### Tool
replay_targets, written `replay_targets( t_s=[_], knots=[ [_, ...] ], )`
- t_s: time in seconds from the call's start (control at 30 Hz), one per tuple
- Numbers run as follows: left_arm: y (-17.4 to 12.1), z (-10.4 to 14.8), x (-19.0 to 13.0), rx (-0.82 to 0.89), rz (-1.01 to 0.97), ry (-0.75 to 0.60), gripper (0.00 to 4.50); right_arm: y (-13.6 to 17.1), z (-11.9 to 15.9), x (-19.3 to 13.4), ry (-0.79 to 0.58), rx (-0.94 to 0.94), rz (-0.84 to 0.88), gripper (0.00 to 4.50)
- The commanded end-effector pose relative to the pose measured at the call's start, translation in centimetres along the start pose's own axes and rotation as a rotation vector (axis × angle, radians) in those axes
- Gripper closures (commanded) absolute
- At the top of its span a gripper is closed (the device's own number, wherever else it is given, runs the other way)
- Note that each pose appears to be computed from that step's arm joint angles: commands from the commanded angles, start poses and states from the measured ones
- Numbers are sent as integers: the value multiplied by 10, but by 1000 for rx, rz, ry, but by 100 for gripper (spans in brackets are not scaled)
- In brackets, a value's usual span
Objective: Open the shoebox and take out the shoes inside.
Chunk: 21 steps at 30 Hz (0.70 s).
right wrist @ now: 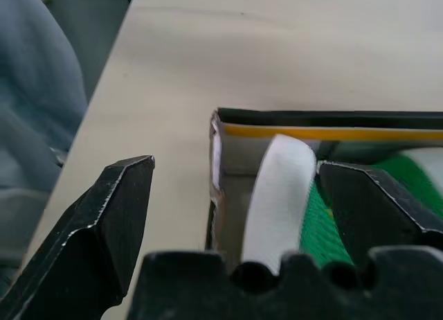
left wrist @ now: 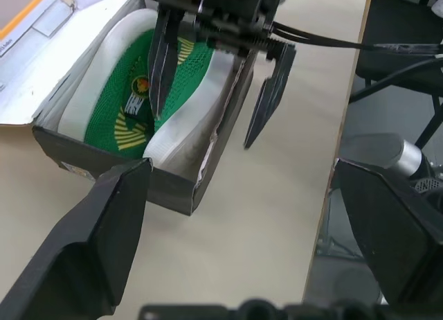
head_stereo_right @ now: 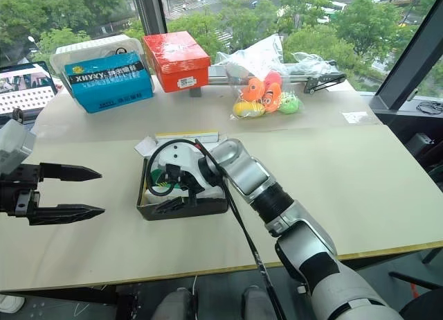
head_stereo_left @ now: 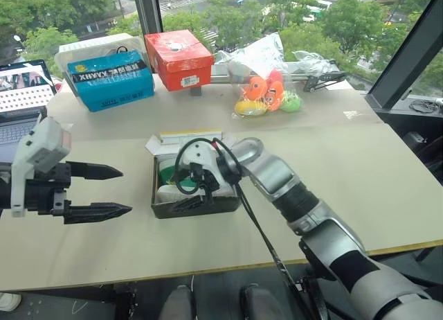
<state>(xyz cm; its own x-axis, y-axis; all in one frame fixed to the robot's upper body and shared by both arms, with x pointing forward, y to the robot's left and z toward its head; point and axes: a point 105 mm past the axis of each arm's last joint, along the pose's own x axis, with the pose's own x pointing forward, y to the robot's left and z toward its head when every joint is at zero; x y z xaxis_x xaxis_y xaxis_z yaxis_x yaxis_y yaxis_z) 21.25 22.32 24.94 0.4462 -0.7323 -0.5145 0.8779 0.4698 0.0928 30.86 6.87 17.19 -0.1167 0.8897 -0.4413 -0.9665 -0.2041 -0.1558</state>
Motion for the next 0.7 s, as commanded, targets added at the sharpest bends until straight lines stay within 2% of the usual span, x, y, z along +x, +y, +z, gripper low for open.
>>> replay_targets(
  t_s=[0.03,0.3,0.7],
  knots=[
    [-5,4,-4,17,19,-16,0,-5,22,-5,-61,-18,4,3],
    [-9,0,-4,-2,23,-12,0,-12,43,-9,-152,70,39,3],
    [-9,5,-2,13,26,-25,0,-35,6,3,-49,80,-91,3]
  ],
)
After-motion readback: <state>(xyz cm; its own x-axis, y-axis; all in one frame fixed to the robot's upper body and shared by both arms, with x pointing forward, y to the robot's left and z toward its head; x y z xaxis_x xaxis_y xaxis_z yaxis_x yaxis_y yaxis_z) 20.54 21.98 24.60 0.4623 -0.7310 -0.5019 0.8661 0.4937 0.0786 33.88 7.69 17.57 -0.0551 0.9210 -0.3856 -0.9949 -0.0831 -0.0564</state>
